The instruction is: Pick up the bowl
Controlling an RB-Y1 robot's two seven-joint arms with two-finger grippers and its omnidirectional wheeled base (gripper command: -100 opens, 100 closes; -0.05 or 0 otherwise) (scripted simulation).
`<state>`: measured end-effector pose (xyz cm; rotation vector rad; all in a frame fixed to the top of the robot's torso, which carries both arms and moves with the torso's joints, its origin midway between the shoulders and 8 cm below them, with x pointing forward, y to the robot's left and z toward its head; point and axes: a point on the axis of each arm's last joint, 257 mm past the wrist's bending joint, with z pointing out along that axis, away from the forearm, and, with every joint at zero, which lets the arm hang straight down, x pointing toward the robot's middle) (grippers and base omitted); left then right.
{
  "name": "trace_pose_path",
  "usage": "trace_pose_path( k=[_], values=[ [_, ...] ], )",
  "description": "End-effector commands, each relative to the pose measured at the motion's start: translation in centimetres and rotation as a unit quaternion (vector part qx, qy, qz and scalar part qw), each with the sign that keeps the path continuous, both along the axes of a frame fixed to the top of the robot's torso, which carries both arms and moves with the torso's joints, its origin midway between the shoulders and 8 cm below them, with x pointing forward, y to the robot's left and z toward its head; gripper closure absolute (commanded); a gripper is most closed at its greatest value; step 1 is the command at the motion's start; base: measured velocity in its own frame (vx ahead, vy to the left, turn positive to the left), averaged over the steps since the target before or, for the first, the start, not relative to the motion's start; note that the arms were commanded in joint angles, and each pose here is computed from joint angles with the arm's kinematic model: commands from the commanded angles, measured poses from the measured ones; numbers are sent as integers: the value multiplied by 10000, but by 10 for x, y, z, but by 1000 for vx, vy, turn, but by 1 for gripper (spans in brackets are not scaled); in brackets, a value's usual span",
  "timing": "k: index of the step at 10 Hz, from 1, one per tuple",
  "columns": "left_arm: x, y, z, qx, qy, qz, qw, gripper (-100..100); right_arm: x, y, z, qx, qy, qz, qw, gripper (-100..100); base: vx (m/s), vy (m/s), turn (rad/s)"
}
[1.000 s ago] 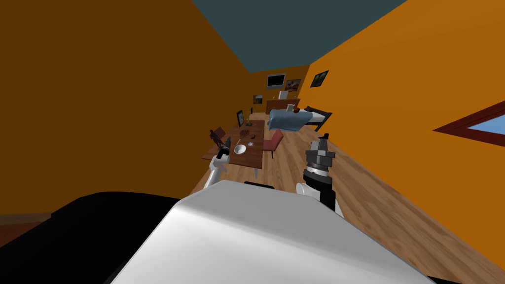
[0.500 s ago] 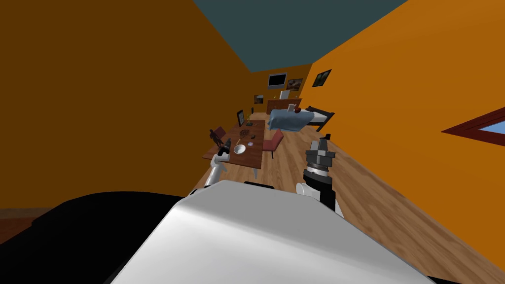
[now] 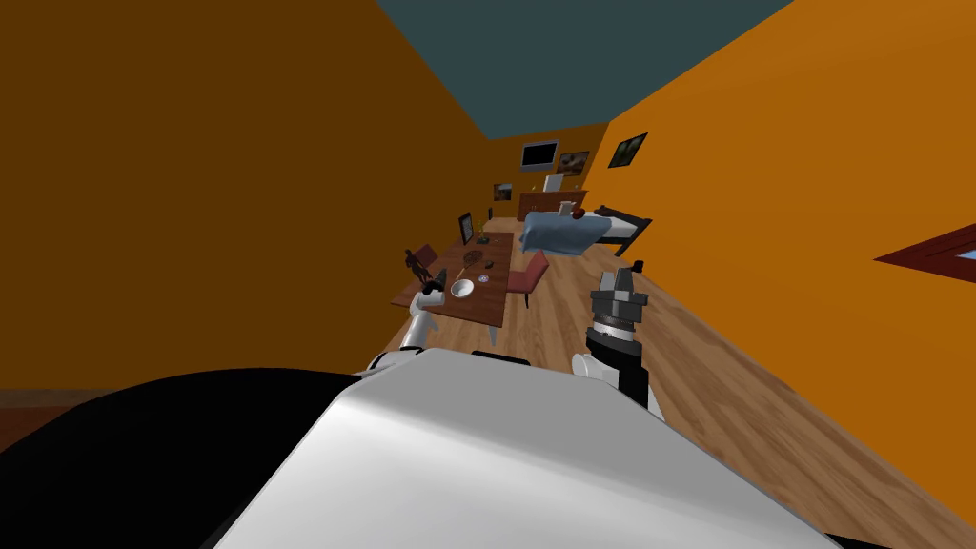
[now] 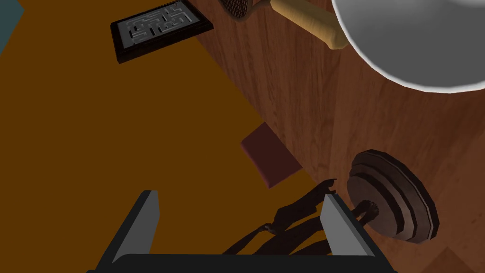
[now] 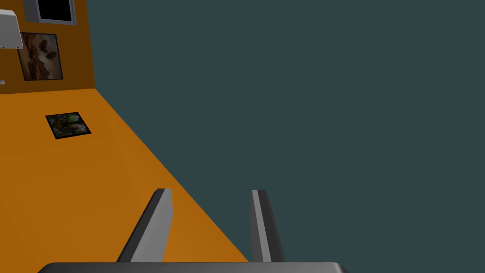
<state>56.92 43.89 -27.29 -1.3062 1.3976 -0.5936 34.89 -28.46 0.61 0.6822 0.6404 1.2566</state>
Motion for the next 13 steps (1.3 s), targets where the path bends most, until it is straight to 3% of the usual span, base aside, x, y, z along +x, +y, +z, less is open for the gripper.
trace_pose_path(
  k=[1, 4, 8, 13],
  values=[
    [-1, 5, -16, -58, 227, 57, 9997, -100, 0, 0, 0, 0, 0, 0, 10000, 0, 6, -39, 28],
    [10, 13, -24, -176, 579, 176, 9980, -100, 0, 0, 0, 0, 0, 0, 10000, 0, 12, -47, 49],
    [7, 17, -48, -302, 952, 258, 9947, -100, 0, 0, 0, 0, 0, 0, 10000, 0, 7, -30, 28],
    [9, 20, -71, -559, 1571, 383, 9853, -100, 0, 0, 0, 0, 0, 0, 10000, 0, 5, -40, 40]
  ],
)
